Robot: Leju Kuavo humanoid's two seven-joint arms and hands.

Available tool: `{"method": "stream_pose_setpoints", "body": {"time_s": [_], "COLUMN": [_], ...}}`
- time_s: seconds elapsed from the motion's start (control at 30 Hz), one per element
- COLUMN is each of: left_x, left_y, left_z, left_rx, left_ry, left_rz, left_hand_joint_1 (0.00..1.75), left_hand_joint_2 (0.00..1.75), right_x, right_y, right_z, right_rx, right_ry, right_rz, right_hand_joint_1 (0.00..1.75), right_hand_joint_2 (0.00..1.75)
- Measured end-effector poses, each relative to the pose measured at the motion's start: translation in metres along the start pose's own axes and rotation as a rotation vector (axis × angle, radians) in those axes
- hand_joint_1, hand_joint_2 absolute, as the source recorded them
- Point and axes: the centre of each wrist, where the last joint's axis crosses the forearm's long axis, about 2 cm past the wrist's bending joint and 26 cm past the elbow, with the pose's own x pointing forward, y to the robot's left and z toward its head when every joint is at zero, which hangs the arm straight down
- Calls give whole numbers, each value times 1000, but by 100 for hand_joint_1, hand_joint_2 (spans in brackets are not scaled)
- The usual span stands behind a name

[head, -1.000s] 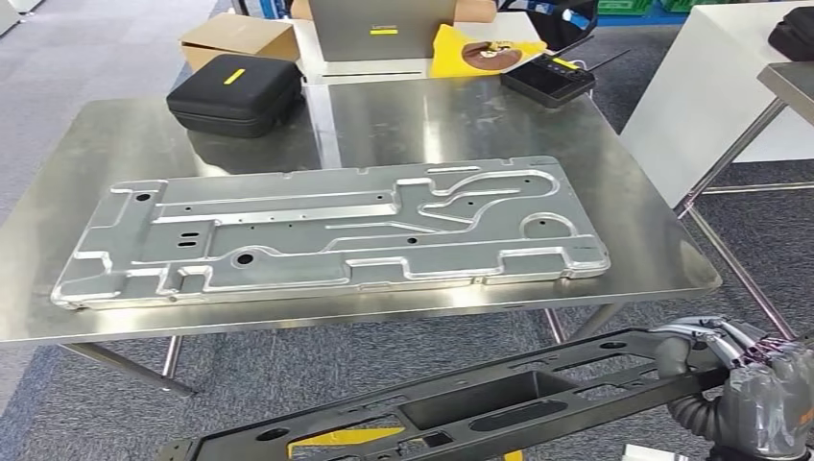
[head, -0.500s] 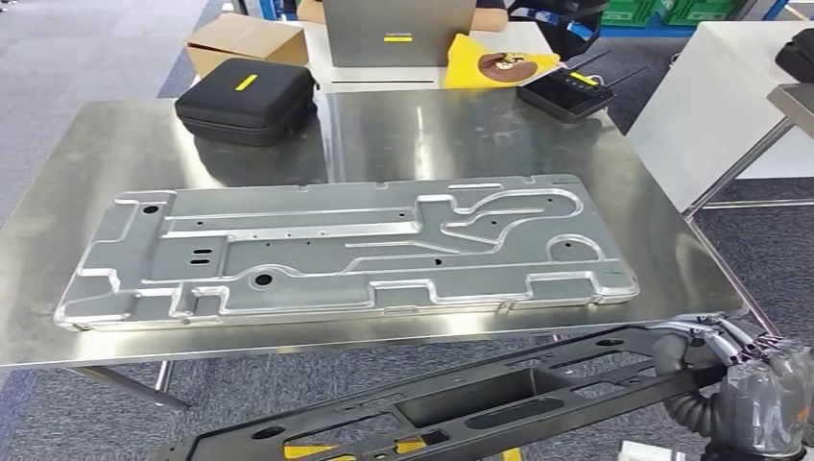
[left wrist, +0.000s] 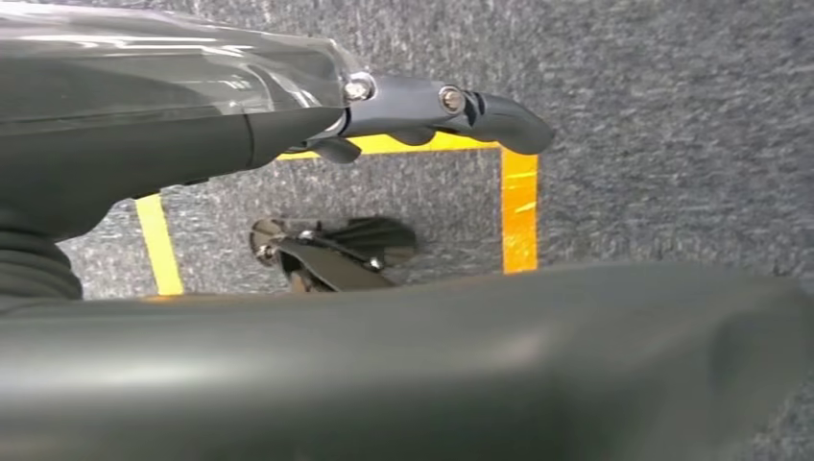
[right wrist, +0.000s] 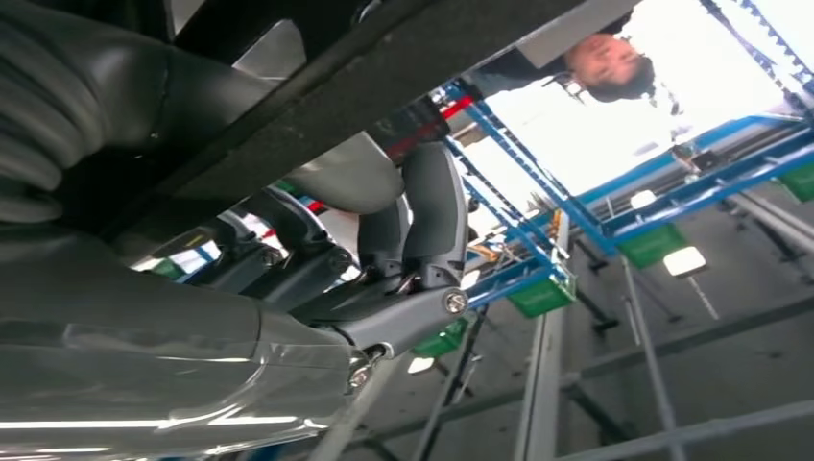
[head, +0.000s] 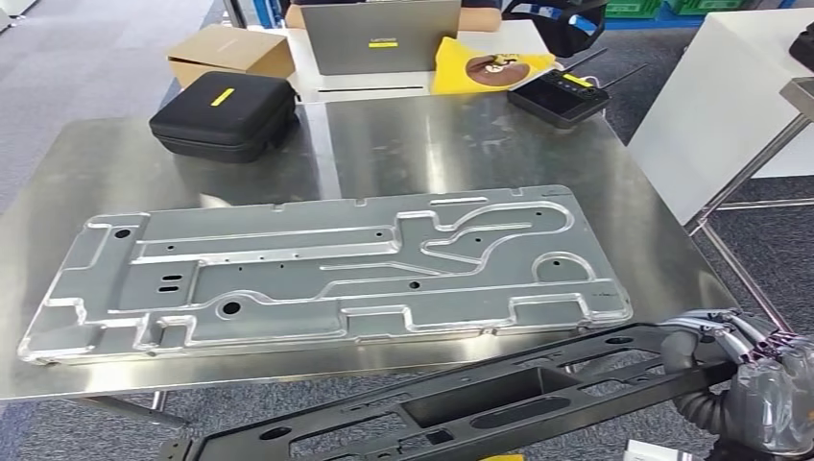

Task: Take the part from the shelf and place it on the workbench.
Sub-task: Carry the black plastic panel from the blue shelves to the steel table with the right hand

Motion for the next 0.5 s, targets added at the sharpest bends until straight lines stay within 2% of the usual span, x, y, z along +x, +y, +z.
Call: {"method": "stream_pose_setpoints", "body": {"time_s": [0.23, 0.5], "left_x": [-3, 0], "left_y": [1, 1], "left_z": [1, 0], "left_rx": [2, -5], "left_ry": [1, -10], "left_rz": [3, 2], "left_hand_joint_1": [0, 0], "left_hand_joint_2": [175, 175], "right_x": [-1, -15], "right_y": [-2, -19], "right_z": [-5, -23], "right_rx": [-32, -98], "right_ry": [-23, -56], "right_rz": [47, 190], "right_hand_joint_1": [175, 175], "right_hand_joint_2": [175, 175]}}
